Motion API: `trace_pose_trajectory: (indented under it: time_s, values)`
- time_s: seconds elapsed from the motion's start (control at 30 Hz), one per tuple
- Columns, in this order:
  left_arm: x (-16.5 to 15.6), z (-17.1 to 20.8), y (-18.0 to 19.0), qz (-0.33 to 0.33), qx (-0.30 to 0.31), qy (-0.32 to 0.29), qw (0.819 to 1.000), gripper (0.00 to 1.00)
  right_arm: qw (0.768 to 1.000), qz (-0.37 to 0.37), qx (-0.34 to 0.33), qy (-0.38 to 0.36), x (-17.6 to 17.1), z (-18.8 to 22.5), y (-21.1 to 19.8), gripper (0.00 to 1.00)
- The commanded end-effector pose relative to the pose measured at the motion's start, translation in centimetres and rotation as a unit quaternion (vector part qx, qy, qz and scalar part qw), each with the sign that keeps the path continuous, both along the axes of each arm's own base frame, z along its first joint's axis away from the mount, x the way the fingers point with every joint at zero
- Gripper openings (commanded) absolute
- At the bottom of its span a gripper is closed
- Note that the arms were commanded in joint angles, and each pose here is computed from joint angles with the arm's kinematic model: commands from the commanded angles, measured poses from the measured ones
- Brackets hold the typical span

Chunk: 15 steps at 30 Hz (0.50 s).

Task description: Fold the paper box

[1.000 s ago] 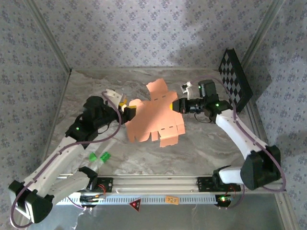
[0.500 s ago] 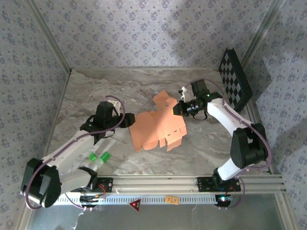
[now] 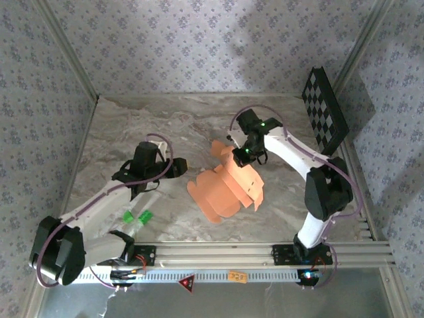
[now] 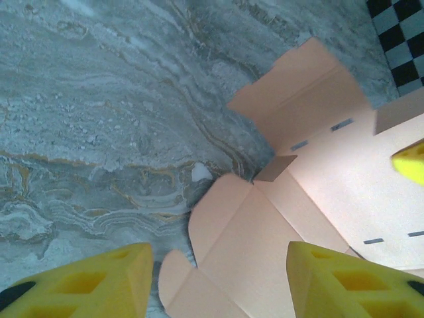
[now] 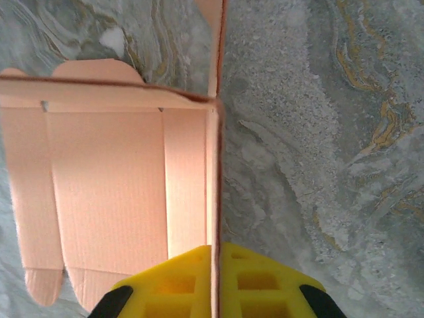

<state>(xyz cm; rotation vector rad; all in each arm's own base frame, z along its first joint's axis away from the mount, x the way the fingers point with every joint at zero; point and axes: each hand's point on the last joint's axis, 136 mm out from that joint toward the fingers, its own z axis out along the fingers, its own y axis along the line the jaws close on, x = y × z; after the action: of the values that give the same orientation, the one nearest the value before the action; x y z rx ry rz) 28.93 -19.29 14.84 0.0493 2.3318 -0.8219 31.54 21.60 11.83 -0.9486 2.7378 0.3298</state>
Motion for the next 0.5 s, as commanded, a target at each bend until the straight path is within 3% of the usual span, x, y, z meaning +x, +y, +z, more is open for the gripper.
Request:
trace_pose_trajectory:
  time_s: [0.0,0.27,0.47]
  values:
    - [-0.1,1.8,0.1,-0.002,0.0,-0.034,0.999,0.56,0.996,0.068,-0.064,-0.012,-0.4,-0.5,-0.5,0.0]
    - [-0.3,2.8,0.7,-0.005,0.012,-0.066,0.998,0.57,0.977,0.189,-0.09,-0.04,-1.3,-1.3,2.4,0.0]
    - [0.5,3.0,1.1,-0.004,0.047,-0.068,0.997,0.57,0.968,0.237,-0.065,-0.044,-2.0,-1.1,3.5,0.0]
